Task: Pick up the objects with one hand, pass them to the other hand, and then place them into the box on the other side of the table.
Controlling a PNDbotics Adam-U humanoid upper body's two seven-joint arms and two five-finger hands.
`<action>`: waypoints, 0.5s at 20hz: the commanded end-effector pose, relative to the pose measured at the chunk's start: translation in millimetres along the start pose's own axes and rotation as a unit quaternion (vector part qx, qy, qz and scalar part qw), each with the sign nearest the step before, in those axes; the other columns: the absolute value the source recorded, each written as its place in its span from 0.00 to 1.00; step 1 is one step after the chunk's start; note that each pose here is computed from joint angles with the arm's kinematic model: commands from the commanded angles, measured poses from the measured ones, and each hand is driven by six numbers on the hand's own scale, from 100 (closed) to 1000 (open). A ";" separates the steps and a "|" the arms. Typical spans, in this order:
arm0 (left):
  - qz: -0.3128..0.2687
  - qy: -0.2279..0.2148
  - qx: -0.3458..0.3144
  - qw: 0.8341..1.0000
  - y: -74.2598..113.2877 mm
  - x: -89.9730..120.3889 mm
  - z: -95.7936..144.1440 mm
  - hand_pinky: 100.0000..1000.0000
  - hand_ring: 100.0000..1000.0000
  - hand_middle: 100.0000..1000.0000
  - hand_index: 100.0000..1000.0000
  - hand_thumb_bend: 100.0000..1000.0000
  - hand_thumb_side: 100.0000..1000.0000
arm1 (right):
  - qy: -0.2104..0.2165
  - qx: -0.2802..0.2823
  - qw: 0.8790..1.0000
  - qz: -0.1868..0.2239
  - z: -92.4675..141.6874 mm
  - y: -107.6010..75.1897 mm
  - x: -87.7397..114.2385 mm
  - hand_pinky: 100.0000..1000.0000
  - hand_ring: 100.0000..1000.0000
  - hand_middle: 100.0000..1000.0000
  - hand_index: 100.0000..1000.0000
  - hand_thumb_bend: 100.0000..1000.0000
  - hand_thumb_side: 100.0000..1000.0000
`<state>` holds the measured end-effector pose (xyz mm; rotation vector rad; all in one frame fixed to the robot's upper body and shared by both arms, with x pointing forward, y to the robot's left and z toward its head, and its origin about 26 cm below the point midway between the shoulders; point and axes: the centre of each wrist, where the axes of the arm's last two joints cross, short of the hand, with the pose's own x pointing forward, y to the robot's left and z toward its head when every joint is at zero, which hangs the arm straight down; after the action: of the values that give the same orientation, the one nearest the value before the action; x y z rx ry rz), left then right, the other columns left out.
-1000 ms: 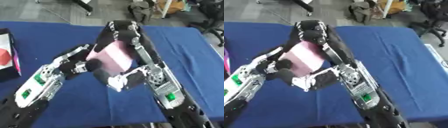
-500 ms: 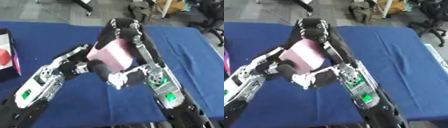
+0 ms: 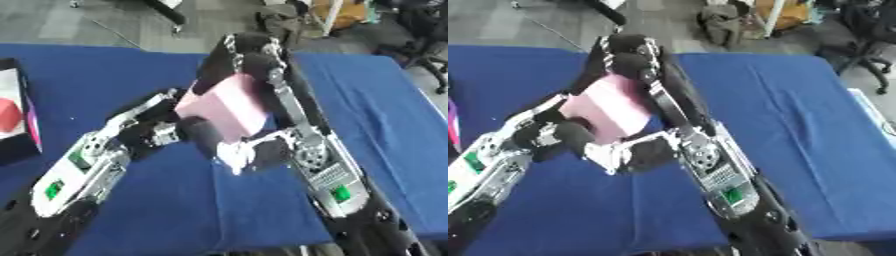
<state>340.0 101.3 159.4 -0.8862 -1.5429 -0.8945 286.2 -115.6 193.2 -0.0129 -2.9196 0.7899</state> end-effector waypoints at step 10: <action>-0.005 -0.009 -0.002 1.000 -0.2 5.0 -2.8 0.63 0.50 0.33 0.41 0.17 0.33 | -0.014 -0.023 1.000 -0.016 -8.0 -1.8 7.4 0.31 0.36 0.24 0.30 0.17 0.51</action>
<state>338.5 98.2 160.7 -0.9070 -1.5487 -0.8923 285.9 -116.1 191.8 0.0065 -2.9042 0.7399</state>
